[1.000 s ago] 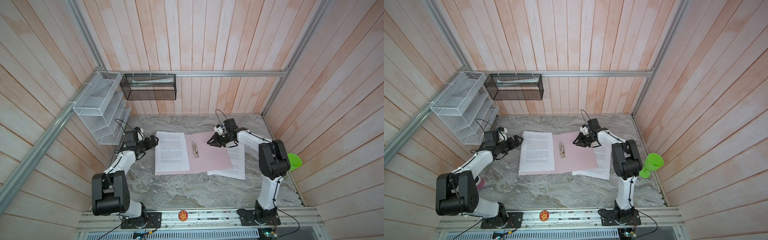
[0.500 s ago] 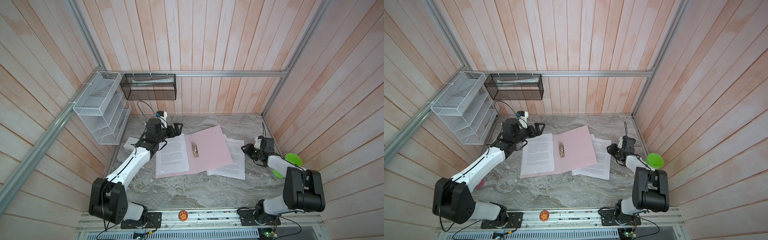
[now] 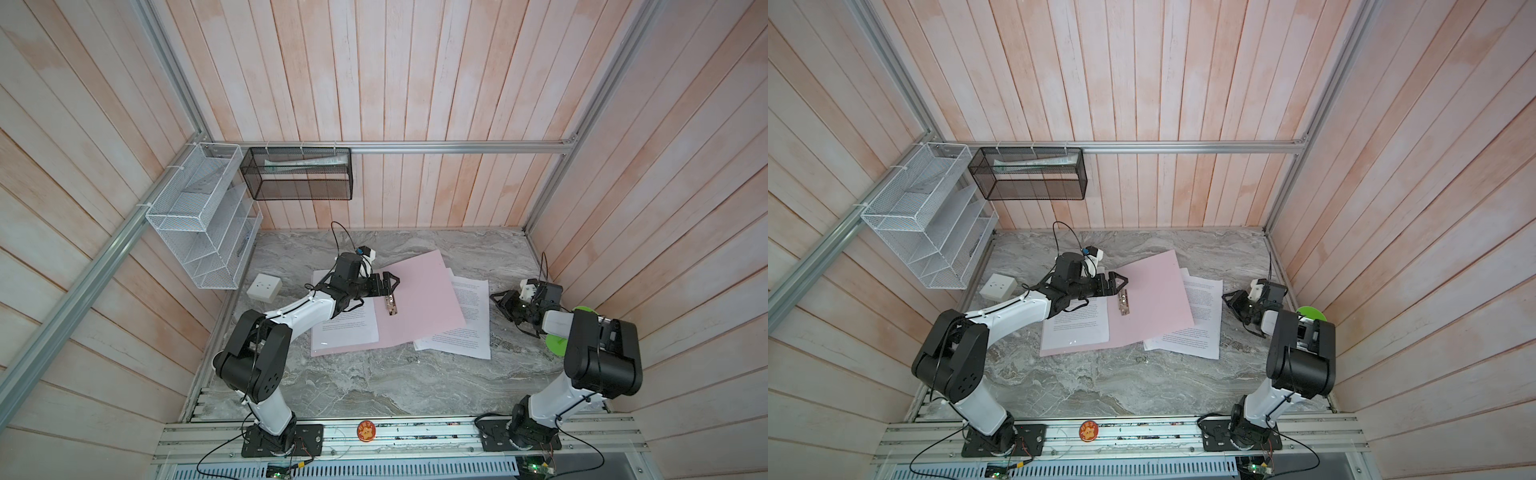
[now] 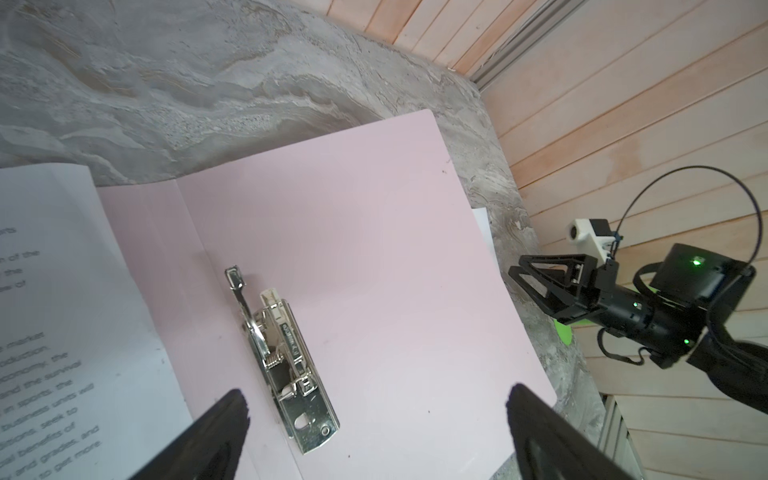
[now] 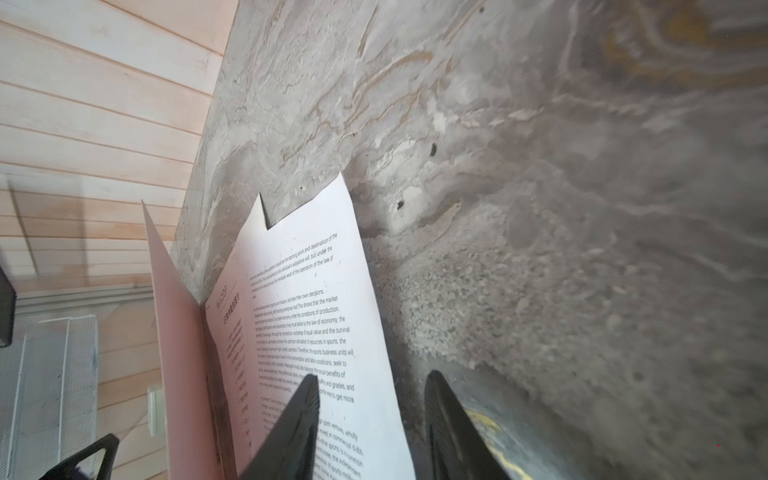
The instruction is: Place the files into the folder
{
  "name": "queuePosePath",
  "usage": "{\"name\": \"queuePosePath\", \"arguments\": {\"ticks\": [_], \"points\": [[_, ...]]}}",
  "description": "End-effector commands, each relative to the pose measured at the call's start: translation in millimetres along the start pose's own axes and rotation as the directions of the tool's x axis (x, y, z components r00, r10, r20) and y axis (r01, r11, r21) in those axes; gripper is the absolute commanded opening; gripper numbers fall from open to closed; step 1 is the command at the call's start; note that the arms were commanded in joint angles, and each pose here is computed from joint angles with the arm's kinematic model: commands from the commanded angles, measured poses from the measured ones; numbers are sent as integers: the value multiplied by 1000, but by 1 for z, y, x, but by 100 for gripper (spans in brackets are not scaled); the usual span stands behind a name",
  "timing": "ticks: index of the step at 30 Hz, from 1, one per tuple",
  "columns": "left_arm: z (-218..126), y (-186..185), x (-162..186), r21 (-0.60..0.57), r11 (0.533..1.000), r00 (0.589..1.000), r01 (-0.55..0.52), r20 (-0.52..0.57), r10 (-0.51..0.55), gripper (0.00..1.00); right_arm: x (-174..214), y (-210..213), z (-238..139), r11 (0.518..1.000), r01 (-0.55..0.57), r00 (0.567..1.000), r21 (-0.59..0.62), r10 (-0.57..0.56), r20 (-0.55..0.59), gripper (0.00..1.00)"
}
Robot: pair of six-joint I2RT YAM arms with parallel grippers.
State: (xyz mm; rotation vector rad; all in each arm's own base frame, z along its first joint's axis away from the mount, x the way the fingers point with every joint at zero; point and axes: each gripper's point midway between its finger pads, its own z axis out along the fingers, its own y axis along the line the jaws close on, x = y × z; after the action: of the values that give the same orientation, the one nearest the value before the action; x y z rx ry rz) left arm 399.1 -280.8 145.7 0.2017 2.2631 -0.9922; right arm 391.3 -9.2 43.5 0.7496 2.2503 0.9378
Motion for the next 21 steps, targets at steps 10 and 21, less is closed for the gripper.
{"name": "queuePosePath", "arguments": {"ticks": [10,21], "points": [[20,-3,26,59,998,998,28,-50,-25,98,24,-6,28,976,-105,987,-188,79,-141,36],[28,2,36,59,998,996,33,-86,-28,96,32,-11,34,971,-153,976,-185,119,-183,23]]}}
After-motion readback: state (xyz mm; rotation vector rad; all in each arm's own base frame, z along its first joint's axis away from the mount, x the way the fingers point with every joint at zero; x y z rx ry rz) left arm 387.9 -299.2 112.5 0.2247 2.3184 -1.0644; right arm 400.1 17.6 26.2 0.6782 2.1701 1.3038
